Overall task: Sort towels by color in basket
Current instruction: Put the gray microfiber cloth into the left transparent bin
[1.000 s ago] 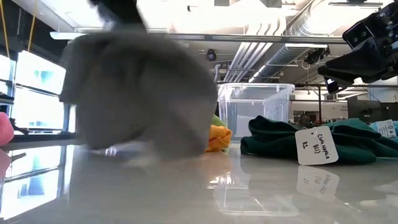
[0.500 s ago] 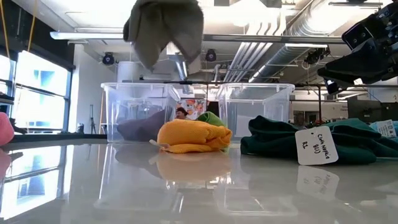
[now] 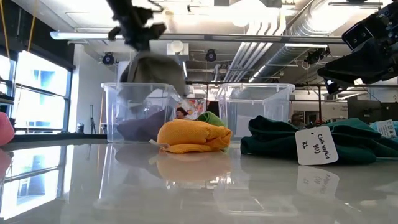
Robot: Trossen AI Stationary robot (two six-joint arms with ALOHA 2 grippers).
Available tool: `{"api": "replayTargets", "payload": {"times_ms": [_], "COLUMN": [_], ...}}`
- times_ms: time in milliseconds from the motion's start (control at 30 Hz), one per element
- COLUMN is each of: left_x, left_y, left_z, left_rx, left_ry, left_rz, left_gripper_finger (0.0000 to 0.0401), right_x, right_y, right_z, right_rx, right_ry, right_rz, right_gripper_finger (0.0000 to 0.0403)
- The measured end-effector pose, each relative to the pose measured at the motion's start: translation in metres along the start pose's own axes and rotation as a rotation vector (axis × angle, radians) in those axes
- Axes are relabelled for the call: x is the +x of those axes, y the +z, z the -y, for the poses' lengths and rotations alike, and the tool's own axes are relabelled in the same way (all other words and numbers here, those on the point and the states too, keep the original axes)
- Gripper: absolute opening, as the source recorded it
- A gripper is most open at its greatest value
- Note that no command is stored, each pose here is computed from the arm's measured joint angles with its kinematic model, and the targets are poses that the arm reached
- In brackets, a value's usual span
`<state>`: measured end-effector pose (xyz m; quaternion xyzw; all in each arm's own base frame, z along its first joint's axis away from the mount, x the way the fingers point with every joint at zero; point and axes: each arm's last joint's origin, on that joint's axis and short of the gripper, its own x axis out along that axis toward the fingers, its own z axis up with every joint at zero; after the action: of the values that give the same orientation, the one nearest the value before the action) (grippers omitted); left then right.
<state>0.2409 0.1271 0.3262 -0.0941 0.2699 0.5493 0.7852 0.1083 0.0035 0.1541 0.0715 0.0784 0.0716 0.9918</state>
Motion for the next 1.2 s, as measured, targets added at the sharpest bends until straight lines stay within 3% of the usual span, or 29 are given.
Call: {"api": "replayTargets", "payload": {"times_ms": [167,367,633,900,1100,1200], "left_x": [0.024,0.037,0.032,0.011,0.016,0.026], "left_y": [-0.016,-0.024,-0.004,0.02,0.01,0.007], "left_z": [-0.015,-0.026,-0.03,-0.025,0.011,0.029], "left_rx": [-0.065,-0.108,-0.168,-0.091,0.073,0.057], "left_ry": [-0.002,-0.041,-0.178,-0.26,-0.405,-0.407], "left_rz": [-0.104,-0.18,-0.188,-0.122,-0.028,0.009], "left_gripper_finger": [0.0024,0.0085,0.0161,0.0162,0.0147,0.0142], "right_x": [0.0,0.0,0.0,0.0,0.0,0.0], "right_y": [0.0,0.0,0.0,0.0,0.0,0.0], "right_z": [0.0,0.0,0.0,0.0,0.0,0.0], "right_rx": [0.0,0.0,0.0,0.0,0.0,0.0], "right_ry": [0.0,-0.001,-0.001,-0.002,-0.006,-0.005], "right_rz": [0.0,0.0,0.0,0.0,0.0,0.0], "right_gripper_finger": [0.0082,0.0082,0.0082,0.0082,0.0082,0.0082]}}
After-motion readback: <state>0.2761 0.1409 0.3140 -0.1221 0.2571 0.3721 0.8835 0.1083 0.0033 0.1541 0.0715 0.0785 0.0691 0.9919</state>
